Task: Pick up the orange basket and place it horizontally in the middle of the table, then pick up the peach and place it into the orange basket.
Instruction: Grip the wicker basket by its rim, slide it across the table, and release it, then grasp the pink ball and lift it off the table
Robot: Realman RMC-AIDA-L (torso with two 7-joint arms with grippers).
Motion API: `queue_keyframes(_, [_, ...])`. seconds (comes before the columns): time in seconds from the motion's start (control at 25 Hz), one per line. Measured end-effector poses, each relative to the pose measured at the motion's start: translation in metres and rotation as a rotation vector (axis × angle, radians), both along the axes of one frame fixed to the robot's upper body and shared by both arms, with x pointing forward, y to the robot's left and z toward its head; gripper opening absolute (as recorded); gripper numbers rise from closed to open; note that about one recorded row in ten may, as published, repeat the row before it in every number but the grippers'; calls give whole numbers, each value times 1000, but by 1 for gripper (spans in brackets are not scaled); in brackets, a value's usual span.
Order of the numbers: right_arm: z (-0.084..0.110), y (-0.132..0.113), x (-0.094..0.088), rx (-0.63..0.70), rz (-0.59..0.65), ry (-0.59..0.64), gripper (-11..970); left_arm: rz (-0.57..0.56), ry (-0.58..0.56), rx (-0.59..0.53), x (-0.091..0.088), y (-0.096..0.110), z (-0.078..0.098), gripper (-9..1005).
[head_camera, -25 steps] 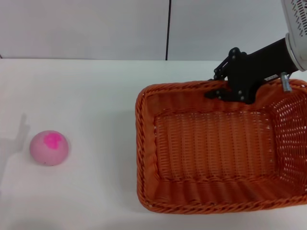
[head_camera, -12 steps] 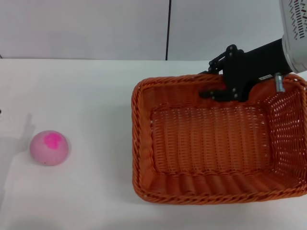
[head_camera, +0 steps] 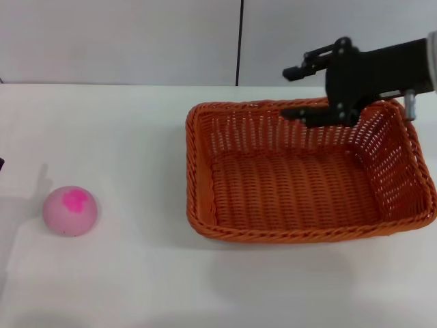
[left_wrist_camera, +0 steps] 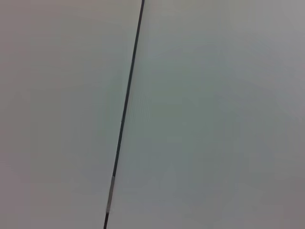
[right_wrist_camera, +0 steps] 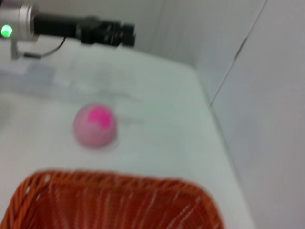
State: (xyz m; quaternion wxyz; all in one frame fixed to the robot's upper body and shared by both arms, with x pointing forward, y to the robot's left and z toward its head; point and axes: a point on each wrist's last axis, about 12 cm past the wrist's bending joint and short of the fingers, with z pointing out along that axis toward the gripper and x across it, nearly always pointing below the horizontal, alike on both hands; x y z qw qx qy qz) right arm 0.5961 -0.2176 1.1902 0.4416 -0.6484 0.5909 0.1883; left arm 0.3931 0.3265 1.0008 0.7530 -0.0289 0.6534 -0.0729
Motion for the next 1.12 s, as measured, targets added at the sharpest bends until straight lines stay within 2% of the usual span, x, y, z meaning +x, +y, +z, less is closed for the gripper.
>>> queue_keyframes(0.12, [4, -11, -12, 121, -32, -17, 552, -41, 5, 24, -1, 0, 0, 781])
queue_keyframes(0.16, [2, -21, -21, 225, -62, -15, 552, -111, 13, 56, -2, 0, 0, 780])
queue_keyframes(0.2, [2, -21, -21, 225, -62, -15, 552, -111, 13, 56, -2, 0, 0, 780])
queue_keyframes(0.28, [-2, -34, -34, 354, -101, -15, 553, -201, 24, 70, -1, 0, 1, 780])
queue_keyframes(0.32, [-7, -42, -41, 414, -123, -16, 553, -241, 30, 67, 0, 2, 2, 779])
queue_keyframes(0.36, [-16, -57, -57, 542, -167, -33, 553, -333, 45, 62, 2, 6, 6, 779])
queue_keyframes(0.44, [-21, -63, -63, 592, -188, -33, 553, -375, 52, 64, 4, 9, 8, 778])
queue_keyframes(0.6, [-44, -92, -97, 870, -283, -52, 553, -460, 95, 82, 8, 16, 12, 777])
queue_keyframes(0.72, [-63, -108, -120, 1003, -340, -68, 552, -488, 158, 104, 11, 18, 8, 776])
queue_keyframes(0.88, [-82, -118, -136, 1080, -415, -63, 552, -513, 222, 117, 15, 15, 1, 775])
queue_keyframes(0.92, [-85, -119, -139, 1091, -430, -57, 552, -520, 282, 137, 19, 13, -5, 775])
queue_keyframes(1.12, [-94, -120, -144, 1106, -464, -48, 552, -499, 340, 162, 24, 8, -14, 773])
